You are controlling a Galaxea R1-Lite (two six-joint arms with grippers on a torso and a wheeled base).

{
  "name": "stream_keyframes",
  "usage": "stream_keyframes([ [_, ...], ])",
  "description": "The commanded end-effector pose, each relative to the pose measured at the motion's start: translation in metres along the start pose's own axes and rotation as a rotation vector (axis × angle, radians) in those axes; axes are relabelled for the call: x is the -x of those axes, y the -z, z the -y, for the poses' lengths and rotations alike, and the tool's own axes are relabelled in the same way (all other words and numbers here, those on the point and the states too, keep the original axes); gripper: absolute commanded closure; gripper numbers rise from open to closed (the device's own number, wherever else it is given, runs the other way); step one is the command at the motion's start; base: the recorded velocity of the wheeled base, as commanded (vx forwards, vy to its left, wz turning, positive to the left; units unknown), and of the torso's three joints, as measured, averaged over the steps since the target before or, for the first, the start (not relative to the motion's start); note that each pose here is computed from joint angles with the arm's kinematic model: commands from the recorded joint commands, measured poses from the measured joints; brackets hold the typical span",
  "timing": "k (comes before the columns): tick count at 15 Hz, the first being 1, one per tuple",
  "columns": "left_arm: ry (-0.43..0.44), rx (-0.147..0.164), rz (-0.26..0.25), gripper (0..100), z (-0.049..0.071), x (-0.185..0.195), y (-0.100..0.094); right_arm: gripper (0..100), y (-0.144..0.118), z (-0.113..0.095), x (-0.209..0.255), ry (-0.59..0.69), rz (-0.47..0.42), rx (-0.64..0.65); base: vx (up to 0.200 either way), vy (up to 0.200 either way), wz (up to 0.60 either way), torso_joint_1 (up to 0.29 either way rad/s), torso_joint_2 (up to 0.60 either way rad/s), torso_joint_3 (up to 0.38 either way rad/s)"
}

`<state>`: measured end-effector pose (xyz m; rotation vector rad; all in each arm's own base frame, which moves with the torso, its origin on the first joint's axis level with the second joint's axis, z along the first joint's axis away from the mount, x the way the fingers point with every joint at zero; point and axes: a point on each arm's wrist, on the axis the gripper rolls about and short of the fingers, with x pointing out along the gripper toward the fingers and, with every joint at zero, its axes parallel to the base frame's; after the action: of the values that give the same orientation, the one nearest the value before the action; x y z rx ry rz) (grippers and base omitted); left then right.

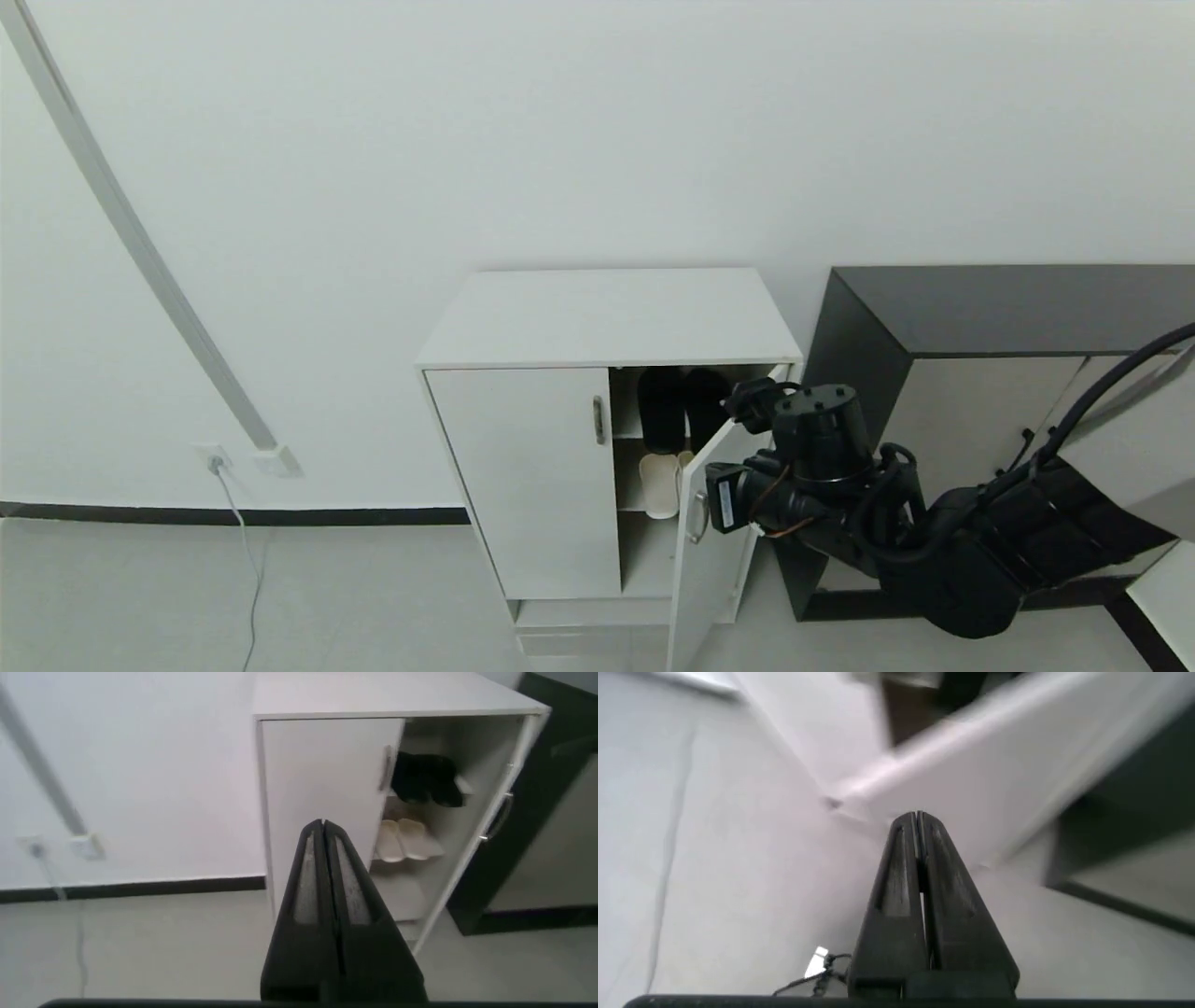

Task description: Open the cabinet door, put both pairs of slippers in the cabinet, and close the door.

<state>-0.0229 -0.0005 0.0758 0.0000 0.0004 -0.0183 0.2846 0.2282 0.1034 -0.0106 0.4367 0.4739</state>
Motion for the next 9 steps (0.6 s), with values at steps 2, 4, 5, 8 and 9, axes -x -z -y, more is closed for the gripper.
stream_keyframes([
  [2,0.0,0.0,0.0,100,0.0,0.0,0.0,100,0.002,0.006,0.002,0.011,-0.008,-0.004,0.0,0.0,0.0,0.0,0.0,0.0],
  [4,0.0,0.0,-0.001,100,0.0,0.0,0.0,100,0.004,0.008,0.005,0.013,-0.003,0.001,0.0,0.0,0.0,0.0,0.0,0.0],
  [5,0.002,0.0,0.0,100,0.0,0.0,0.0,100,0.006,0.008,0.006,0.011,0.006,0.0,0.0,0.0,0.0,0.0,0.0,0.0],
  [8,0.002,-0.002,0.0,100,0.0,0.0,0.0,100,0.018,0.013,0.015,0.019,-0.024,0.022,0.2,0.0,0.0,-0.001,0.0,-0.001],
  [9,0.002,0.0,0.0,100,0.0,0.0,0.0,100,0.024,0.015,0.017,0.023,-0.039,0.025,0.2,0.0,0.0,-0.022,-0.01,0.002],
])
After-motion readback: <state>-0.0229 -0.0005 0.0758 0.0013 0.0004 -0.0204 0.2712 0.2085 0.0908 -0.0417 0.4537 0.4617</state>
